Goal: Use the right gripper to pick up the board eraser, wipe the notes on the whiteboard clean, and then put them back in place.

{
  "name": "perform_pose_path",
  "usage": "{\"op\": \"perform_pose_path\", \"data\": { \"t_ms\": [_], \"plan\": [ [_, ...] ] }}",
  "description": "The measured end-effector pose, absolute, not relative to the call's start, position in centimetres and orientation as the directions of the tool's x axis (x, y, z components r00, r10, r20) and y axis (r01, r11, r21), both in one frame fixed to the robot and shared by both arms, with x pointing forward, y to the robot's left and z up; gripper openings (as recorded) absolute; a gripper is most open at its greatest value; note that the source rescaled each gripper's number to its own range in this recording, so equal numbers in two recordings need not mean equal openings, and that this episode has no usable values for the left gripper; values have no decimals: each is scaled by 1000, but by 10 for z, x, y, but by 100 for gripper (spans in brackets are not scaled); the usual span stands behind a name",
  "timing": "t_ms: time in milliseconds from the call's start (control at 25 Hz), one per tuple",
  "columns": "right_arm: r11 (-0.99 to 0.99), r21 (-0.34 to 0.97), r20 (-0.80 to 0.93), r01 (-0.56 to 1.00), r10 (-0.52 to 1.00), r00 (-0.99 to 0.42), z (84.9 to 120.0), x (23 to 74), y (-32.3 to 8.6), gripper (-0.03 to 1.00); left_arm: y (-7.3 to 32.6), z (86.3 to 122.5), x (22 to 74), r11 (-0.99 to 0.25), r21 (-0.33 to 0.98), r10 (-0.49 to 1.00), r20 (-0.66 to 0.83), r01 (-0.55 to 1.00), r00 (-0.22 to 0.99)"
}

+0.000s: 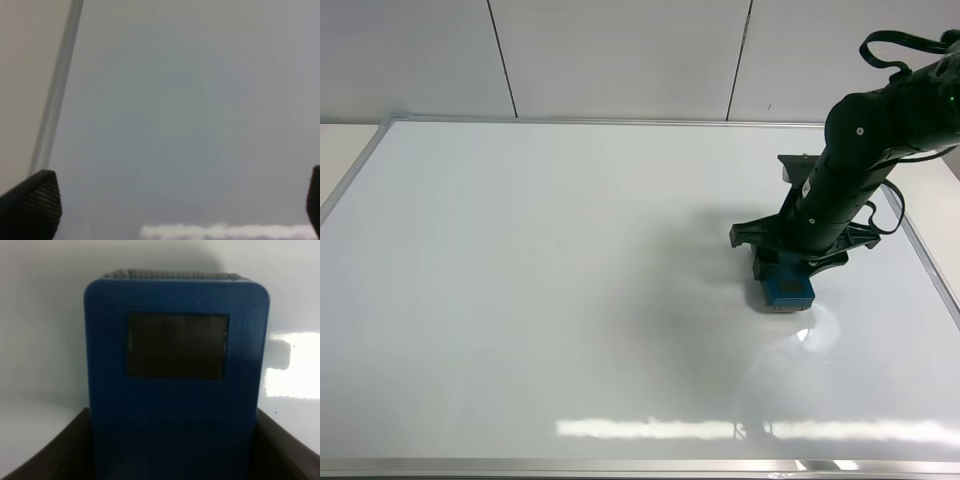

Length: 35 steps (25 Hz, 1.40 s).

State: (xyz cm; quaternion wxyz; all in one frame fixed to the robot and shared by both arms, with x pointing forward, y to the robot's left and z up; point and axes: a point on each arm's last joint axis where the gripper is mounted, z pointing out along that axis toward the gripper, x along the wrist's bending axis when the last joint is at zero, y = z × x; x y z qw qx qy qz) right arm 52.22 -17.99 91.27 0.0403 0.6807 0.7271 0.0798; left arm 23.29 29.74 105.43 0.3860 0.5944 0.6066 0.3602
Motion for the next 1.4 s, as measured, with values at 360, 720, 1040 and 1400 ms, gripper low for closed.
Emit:
{"op": "perform_pose_path", "data": {
  "t_ms": [360,720,1040,1400],
  "plan": [
    [47,191,51,980,997,-58,913,524,-180,61,297,1054,233,34,896,999,-40,443,5],
    [54,232,58,971,996,-69,917,527,-179,99,297,1054,233,34,896,999,-40,443,5],
    [-29,405,103,914,995,-14,973,530,-210,99,297,1054,233,34,896,999,-40,443,5],
    [-182,609,80,772,982,169,1059,498,-300,99,297,1054,233,34,896,999,-40,443,5]
  ]
}}
